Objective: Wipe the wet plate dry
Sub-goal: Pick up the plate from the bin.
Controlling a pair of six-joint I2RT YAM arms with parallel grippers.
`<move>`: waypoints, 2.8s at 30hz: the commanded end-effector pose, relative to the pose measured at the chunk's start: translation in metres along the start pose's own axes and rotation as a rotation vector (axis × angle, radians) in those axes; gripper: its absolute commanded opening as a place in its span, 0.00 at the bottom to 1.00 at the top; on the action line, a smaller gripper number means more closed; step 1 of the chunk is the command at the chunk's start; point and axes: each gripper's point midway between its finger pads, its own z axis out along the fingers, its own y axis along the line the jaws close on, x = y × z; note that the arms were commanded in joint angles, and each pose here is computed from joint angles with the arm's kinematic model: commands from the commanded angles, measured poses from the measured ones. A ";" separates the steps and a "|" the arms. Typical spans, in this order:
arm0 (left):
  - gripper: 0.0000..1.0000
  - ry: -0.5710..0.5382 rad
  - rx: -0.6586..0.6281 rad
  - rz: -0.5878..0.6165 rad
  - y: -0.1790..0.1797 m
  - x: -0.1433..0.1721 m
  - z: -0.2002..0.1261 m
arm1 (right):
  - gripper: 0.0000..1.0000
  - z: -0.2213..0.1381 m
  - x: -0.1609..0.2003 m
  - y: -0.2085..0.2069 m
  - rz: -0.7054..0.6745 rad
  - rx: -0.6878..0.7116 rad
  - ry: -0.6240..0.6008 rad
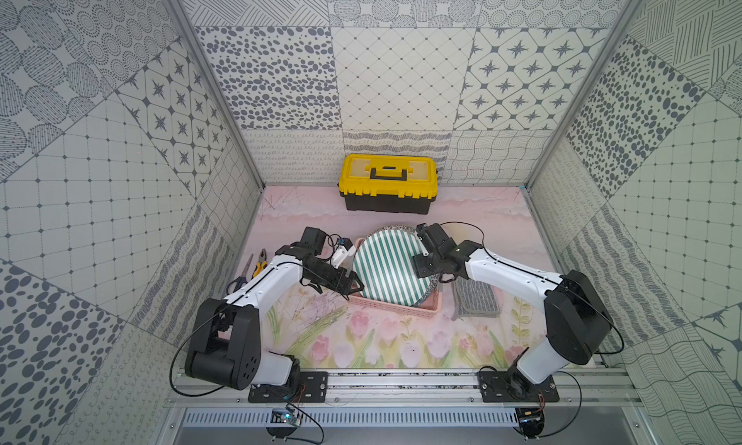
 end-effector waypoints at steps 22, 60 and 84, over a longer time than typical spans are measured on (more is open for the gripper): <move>0.86 0.009 0.040 -0.004 -0.006 0.001 0.009 | 0.53 0.016 0.014 0.036 0.126 -0.257 -0.009; 0.93 -0.028 -0.142 0.040 0.017 -0.018 -0.001 | 0.51 0.017 0.016 0.031 0.237 -0.419 -0.034; 0.67 -0.127 -0.116 0.034 0.033 -0.082 -0.029 | 0.50 0.018 0.015 0.025 0.253 -0.390 -0.042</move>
